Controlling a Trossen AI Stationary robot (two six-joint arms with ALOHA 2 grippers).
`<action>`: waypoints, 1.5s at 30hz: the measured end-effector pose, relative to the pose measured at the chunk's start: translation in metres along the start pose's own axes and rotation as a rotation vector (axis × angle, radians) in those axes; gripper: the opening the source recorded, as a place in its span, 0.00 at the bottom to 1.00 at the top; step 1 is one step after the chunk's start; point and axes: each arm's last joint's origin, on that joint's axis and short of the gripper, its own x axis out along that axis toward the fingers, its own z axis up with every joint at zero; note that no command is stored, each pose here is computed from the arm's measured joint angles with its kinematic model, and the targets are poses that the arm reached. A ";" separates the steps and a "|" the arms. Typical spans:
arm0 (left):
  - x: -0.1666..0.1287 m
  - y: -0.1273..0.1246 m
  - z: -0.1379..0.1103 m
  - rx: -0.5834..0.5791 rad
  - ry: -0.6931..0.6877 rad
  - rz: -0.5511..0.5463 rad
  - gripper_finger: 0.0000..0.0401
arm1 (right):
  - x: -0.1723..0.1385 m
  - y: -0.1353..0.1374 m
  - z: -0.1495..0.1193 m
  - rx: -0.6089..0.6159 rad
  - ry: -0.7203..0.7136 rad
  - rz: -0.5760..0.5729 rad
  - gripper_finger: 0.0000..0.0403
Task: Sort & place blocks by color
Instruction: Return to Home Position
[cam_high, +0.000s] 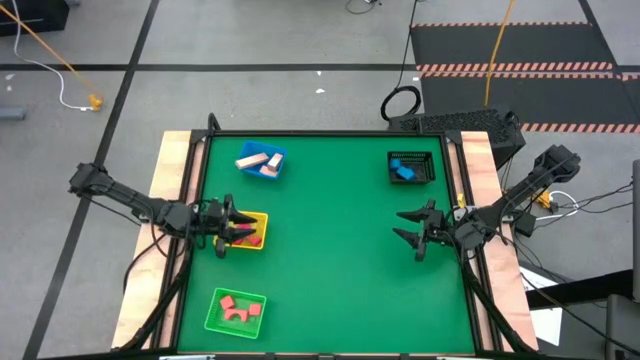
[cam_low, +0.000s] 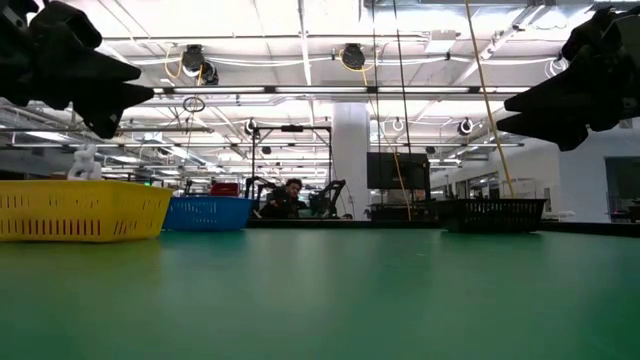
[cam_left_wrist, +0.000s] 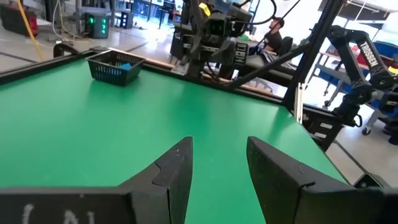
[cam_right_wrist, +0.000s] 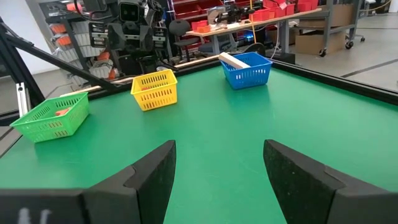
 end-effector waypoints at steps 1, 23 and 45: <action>0.000 0.000 0.000 0.003 -0.002 -0.001 0.38 | 0.000 0.000 0.000 0.000 0.000 0.000 0.58; 0.000 0.000 -0.001 0.023 0.008 0.003 0.38 | 0.000 0.000 0.000 0.057 0.000 0.001 0.58; 0.000 0.000 -0.001 0.021 0.006 0.004 0.38 | 0.000 0.000 0.000 0.056 0.000 0.000 0.58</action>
